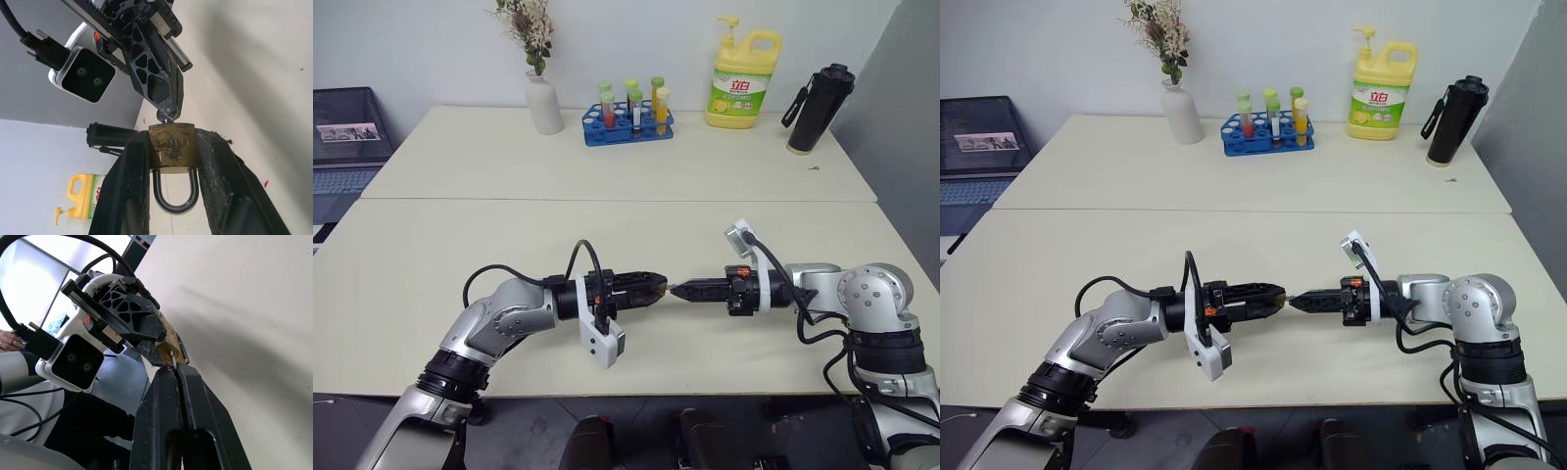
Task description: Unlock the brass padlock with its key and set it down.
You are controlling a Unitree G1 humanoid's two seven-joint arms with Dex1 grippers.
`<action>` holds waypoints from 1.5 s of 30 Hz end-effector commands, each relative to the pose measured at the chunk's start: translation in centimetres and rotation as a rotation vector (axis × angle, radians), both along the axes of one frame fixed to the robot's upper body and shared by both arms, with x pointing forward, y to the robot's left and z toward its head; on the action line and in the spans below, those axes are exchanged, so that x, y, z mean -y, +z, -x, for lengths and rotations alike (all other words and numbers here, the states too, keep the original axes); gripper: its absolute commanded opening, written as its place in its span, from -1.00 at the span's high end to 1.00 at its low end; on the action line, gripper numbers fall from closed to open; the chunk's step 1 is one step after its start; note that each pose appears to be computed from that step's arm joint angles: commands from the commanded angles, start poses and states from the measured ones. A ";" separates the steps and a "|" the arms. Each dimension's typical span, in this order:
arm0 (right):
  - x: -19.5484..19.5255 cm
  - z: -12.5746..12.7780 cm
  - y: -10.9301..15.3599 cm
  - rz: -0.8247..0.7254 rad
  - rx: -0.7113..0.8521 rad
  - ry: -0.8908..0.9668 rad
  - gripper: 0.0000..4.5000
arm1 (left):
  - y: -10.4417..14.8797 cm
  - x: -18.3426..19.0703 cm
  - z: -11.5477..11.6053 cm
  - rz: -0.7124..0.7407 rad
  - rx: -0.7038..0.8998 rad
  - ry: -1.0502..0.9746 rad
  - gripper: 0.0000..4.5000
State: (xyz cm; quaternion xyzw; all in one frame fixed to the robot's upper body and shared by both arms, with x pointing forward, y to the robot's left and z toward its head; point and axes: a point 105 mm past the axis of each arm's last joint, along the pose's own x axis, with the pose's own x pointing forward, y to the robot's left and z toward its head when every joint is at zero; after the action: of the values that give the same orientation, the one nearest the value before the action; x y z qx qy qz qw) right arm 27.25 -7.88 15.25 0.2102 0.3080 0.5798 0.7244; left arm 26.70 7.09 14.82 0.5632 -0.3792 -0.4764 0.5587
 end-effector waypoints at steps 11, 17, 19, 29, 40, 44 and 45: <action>0.2 -0.7 1.7 -0.053 -0.001 -0.027 1.00 | 0.1 0.6 1.2 -0.005 0.051 -0.071 0.57; 0.3 -0.7 1.6 -0.055 -0.022 -0.030 1.00 | 0.1 0.6 1.2 -0.004 0.063 -0.074 0.57; 0.4 -0.7 1.4 -0.056 -0.040 -0.034 1.00 | 0.1 0.6 1.3 -0.006 0.063 -0.076 0.57; 0.2 -0.4 1.1 -0.020 -0.020 -0.014 1.00 | 0.1 0.5 1.2 -0.002 0.065 -0.070 0.57; 1.5 -0.4 -0.1 0.158 0.336 -0.039 0.09 | 0.1 0.4 1.0 0.017 0.042 -0.050 0.57; 2.2 0.4 -0.2 0.205 0.521 0.014 -0.55 | 0.4 0.3 0.7 0.038 0.034 -0.034 0.57; 1.9 0.4 -0.1 0.187 0.547 -0.009 -0.68 | 0.5 0.3 0.6 0.042 0.034 -0.031 0.57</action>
State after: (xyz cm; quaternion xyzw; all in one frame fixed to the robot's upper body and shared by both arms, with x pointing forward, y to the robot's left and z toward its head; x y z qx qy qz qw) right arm 27.26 -10.79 13.78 0.0058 0.2112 0.5607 0.8006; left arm 26.25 7.03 14.16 0.5630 -0.3879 -0.4773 0.5520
